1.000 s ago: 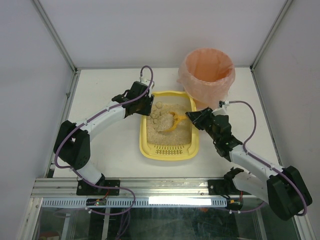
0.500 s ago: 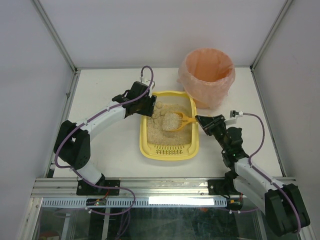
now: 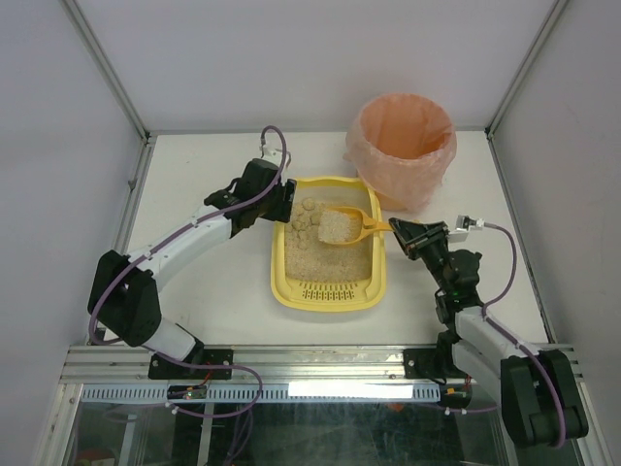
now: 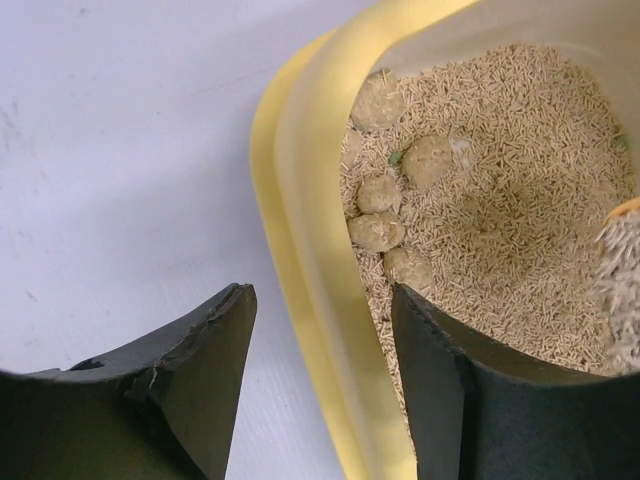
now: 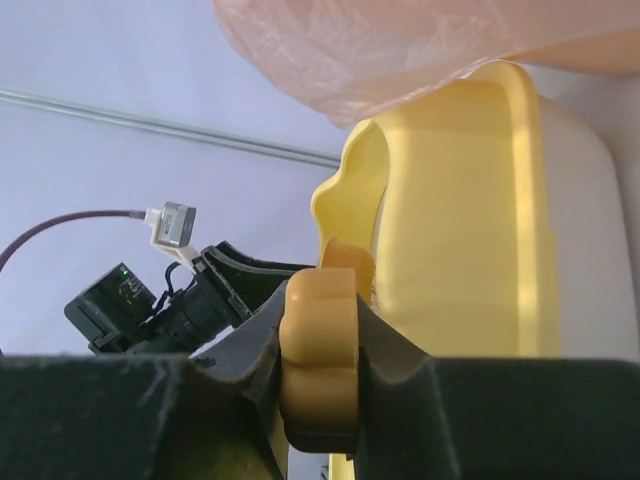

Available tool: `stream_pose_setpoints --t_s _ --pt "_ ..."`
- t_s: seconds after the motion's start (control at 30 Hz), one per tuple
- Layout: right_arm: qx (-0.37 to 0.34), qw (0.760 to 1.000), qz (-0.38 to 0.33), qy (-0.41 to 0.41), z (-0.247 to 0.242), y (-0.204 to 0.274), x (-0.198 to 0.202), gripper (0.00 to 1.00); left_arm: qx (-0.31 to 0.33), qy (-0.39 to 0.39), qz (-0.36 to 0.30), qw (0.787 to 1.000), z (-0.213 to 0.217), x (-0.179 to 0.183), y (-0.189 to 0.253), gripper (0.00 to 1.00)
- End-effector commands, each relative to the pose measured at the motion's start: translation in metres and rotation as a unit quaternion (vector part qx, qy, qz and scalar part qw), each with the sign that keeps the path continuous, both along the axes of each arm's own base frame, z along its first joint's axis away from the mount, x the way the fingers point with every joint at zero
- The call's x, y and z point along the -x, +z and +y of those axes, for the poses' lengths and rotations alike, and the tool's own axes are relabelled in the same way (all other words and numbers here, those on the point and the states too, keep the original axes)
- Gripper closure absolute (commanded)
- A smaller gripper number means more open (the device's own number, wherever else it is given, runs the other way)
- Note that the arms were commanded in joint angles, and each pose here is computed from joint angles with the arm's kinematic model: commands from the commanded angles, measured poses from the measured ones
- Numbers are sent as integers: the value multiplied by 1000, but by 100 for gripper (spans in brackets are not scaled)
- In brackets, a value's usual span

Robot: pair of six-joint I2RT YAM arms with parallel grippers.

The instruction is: Clean the litter box

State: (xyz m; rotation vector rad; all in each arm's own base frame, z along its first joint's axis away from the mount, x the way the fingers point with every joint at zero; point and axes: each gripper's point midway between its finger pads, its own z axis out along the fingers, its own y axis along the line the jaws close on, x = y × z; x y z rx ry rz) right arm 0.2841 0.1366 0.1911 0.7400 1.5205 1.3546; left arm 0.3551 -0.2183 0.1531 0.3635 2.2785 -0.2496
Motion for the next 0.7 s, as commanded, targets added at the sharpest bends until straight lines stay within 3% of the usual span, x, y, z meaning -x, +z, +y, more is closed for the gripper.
stream_pose_setpoints --t_s 0.0,0.1,0.23,0.37,0.47,0.6,0.67 --pt "-72 997 -40 -5 -13 28 1 100 16 18 -58 998 3 -9 30 41" --pt "-54 994 -72 56 13 45 7 100 14 21 -59 998 5 -8 30 41" --pt "-88 995 -43 -2 -18 29 0 100 15 22 -61 998 5 -9 32 41" --pt "-48 994 -82 56 10 50 6 100 12 29 -65 997 8 -9 33 41" --pt "-67 997 -39 -5 -18 30 -2 100 17 24 -64 998 5 -9 34 41" --pt "-35 995 -79 49 8 50 4 100 19 19 -62 998 4 -7 33 41" --pt "-57 997 -51 3 -15 38 -2 100 21 17 -61 998 2 -9 33 41"
